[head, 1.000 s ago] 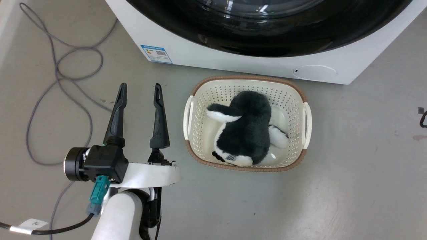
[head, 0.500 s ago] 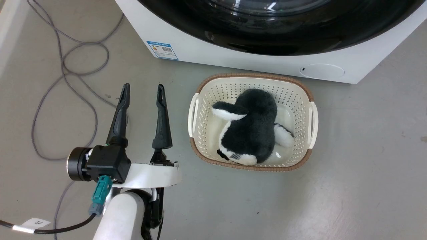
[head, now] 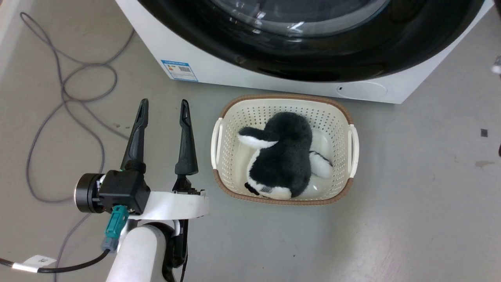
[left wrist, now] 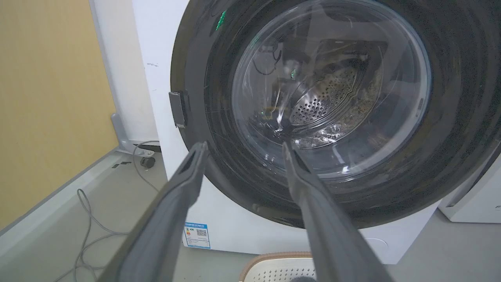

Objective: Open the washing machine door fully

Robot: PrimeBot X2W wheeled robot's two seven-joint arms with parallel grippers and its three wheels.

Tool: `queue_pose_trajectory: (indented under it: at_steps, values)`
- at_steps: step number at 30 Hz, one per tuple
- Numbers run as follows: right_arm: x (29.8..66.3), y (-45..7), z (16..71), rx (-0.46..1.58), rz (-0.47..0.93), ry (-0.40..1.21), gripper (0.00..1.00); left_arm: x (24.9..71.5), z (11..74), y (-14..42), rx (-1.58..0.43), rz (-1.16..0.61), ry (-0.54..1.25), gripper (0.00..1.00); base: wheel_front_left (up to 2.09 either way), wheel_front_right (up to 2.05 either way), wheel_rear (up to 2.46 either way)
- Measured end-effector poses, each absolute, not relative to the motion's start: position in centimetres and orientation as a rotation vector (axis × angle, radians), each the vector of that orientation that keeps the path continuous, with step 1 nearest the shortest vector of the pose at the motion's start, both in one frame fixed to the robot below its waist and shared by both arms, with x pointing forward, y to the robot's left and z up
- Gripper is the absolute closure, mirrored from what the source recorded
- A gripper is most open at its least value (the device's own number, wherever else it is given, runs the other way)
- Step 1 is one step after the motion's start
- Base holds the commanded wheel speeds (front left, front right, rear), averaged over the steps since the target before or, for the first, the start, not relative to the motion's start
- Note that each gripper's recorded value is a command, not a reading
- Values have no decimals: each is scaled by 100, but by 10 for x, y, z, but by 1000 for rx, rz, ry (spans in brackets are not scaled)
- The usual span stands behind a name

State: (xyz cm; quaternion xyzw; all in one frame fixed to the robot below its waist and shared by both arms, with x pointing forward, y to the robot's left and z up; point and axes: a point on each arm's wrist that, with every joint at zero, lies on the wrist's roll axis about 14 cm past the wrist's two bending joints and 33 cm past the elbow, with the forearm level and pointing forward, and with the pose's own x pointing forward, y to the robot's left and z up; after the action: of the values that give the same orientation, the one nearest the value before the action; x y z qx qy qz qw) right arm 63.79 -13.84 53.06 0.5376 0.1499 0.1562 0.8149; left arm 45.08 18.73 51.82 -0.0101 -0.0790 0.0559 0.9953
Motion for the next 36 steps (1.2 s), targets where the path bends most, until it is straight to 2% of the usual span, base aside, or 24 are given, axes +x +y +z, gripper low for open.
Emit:
queue_pose_trajectory:
  at_steps: [15,36]
  values:
    - [595,-123,523,1155,376,392,100,446,530,179,-22,81,-187,0,0,0,0]
    - [494,-39,521,1154,696,611,100,428,543,179,-22,75,-210,0,0,0,0]
